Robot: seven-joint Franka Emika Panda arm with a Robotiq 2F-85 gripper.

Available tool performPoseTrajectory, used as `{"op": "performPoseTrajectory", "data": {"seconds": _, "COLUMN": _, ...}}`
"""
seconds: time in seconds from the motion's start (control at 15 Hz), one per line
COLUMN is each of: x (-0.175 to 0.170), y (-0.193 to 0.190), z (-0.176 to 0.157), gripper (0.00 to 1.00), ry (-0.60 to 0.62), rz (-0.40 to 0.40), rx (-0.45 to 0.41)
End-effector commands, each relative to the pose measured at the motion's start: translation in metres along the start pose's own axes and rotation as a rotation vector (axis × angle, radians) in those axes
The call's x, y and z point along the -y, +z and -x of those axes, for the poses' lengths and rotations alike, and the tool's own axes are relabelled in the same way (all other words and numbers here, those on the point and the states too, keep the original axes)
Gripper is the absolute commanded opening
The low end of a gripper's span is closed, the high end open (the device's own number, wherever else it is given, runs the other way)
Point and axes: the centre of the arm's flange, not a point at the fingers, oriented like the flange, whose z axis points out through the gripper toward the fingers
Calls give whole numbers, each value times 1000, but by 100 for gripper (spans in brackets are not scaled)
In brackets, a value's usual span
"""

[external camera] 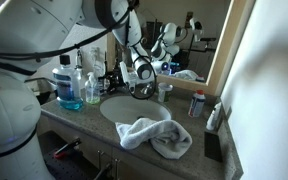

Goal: Move the white object near the white tube to the left

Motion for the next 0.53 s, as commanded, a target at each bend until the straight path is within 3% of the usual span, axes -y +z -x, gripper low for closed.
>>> {"op": "performPoseTrajectory", "data": {"seconds": 0.0, "x": -5, "y": 1, "z": -15, "gripper": 100, "ry": 59, "rz": -14, "rx": 37}}
{"op": "performPoseTrajectory", "data": {"seconds": 0.47, "x": -6, "y": -2, "z": -27, "gripper": 100, "ry": 158, "rz": 9, "rx": -9}}
